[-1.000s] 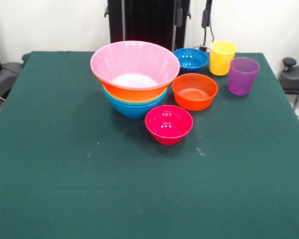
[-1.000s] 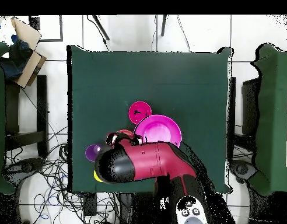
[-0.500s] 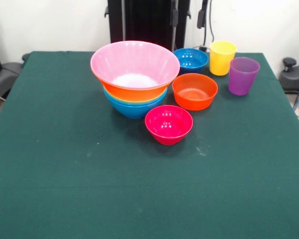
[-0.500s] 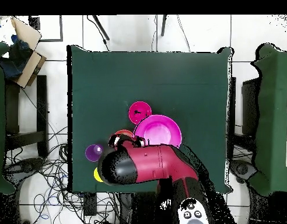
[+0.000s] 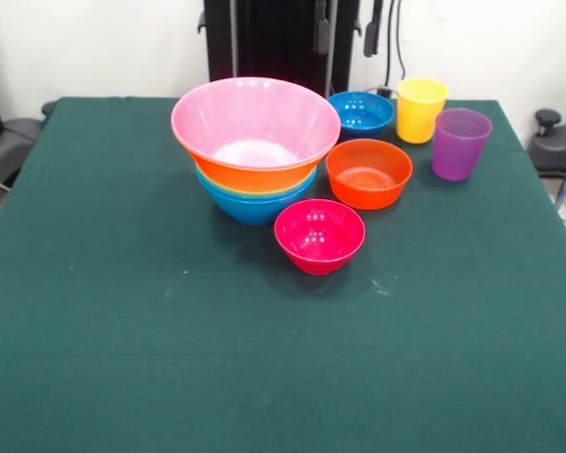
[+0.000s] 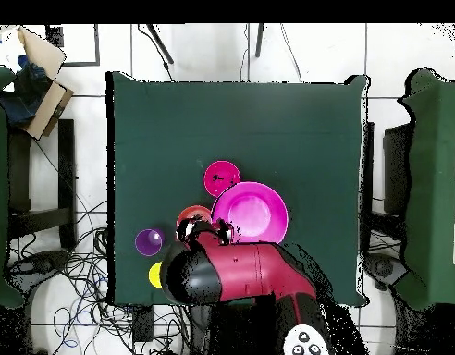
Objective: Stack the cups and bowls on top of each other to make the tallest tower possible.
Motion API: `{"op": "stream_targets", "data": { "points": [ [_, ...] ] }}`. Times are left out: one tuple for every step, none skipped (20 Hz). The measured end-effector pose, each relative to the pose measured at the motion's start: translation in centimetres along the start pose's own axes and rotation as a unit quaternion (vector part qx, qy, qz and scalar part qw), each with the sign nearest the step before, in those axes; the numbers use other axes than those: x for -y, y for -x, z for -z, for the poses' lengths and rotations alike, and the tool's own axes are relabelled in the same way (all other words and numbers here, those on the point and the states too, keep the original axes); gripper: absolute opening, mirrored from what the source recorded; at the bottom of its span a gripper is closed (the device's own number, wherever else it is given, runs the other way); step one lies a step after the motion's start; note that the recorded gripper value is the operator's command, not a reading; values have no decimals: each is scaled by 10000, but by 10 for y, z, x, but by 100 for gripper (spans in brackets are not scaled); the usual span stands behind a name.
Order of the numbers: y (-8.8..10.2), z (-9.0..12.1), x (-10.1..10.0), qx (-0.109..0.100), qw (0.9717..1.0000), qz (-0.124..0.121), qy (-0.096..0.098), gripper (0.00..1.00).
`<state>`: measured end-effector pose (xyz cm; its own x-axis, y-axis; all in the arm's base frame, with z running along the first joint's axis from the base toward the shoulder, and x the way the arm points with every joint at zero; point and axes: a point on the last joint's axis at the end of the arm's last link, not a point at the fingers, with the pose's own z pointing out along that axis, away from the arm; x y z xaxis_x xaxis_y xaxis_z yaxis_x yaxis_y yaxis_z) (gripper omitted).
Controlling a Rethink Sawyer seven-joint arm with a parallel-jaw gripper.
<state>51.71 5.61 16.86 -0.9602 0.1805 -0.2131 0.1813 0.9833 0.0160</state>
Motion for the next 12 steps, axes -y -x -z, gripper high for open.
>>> {"op": "stream_targets", "data": {
  "points": [
    [-2,-1,0,18,10000,4,-5,100],
    [-8,-4,1,45,10000,1,-20,100],
    [-9,-5,1,46,10000,0,-21,100],
    [-10,-5,1,47,10000,-1,-22,100],
    [-16,-9,1,37,10000,-2,-24,100],
    [-19,-12,0,26,10000,2,-25,100],
    [-22,-13,0,19,10000,5,-26,100],
    [-24,-15,0,9,10000,7,-27,100],
    [-31,-18,-1,-5,10000,10,-30,100],
    [-33,-19,-1,-9,10000,10,-31,100],
    [-40,-22,0,-33,10000,6,-37,100],
    [-43,-23,0,-46,10000,4,-39,100]
  ]
}}
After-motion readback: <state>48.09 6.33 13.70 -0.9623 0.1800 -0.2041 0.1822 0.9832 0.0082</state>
